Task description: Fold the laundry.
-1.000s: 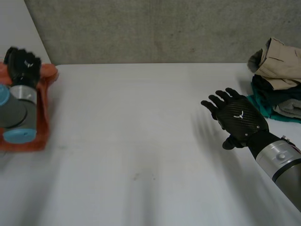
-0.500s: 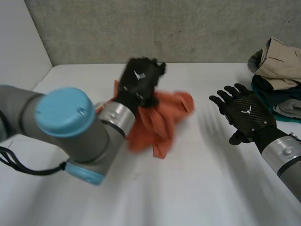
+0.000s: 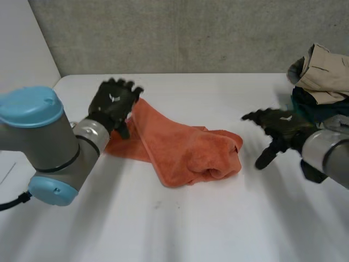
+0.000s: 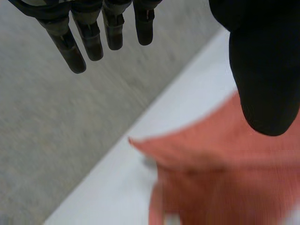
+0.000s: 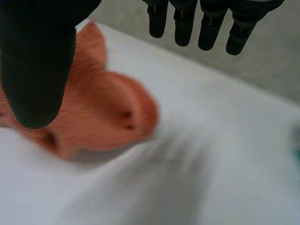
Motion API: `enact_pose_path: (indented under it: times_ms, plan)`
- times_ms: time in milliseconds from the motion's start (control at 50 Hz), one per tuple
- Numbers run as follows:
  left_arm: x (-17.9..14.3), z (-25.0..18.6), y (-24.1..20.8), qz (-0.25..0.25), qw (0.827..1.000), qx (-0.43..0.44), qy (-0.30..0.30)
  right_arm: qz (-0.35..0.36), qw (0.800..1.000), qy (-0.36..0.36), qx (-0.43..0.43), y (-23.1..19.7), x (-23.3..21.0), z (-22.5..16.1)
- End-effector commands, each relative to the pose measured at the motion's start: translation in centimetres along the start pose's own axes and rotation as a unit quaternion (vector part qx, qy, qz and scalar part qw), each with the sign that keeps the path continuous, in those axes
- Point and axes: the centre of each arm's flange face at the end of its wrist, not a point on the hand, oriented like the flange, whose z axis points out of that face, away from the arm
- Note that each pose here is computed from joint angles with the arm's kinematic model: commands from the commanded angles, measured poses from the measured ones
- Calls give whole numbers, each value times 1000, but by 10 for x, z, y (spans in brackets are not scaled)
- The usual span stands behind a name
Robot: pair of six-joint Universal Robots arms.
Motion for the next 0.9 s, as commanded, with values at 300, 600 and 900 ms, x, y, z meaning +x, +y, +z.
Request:
enact_pose_path:
  times_ms: [300, 600, 900]
  plan:
    - [42, 60, 84, 101, 983, 20, 150, -36, 998, -34, 36, 42, -71, 43]
    - [60, 53, 73, 93, 981, 26, 167, -93, 978, -21, 184, -38, -80, 2]
    - [90, 35, 48, -36, 980, 20, 197, -110, 971, -52, 204, -54, -96, -33]
